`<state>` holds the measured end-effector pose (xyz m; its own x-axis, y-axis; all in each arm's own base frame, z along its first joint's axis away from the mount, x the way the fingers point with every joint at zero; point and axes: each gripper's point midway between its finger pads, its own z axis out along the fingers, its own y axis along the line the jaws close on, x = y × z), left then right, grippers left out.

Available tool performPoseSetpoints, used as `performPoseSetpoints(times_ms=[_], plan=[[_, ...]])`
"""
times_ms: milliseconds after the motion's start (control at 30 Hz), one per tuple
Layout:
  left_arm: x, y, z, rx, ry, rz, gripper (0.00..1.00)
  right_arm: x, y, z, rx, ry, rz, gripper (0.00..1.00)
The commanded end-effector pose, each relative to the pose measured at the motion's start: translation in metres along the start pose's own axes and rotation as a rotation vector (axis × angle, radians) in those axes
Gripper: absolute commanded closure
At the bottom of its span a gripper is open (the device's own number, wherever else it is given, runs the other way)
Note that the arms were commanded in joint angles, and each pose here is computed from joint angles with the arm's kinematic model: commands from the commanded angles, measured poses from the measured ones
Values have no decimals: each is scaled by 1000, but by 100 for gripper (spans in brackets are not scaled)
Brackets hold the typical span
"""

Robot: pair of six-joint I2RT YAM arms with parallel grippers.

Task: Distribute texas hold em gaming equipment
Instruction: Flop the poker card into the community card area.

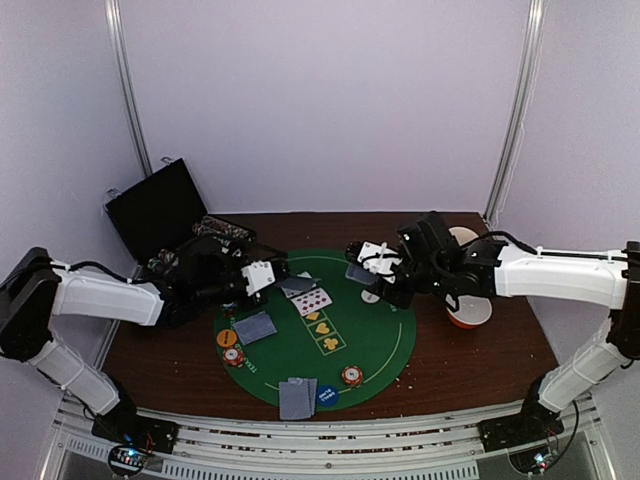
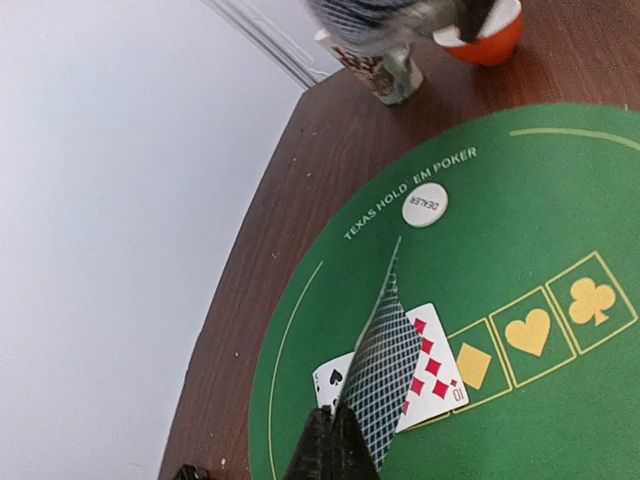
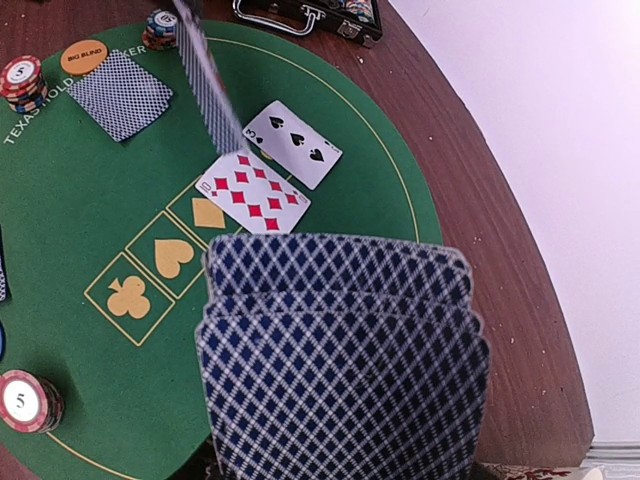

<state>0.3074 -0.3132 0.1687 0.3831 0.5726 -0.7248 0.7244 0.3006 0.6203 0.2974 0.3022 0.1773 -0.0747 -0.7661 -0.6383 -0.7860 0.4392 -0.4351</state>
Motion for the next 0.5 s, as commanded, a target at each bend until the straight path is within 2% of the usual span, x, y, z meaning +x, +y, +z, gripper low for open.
performPoseSetpoints(times_ms=[0,233,367,467], plan=[[-13,-3,26,-102,-36,335,100,0,-8,-9,30,-13,11,51],[-16,-22,58,-140,-102,434,100,2,-8,-13,38,-13,19,51],[-6,-36,78,-179,-68,522,100,3,-8,-14,35,-13,21,51],[-3,-33,81,-231,-58,511,100,3,-7,-14,34,-14,23,51]])
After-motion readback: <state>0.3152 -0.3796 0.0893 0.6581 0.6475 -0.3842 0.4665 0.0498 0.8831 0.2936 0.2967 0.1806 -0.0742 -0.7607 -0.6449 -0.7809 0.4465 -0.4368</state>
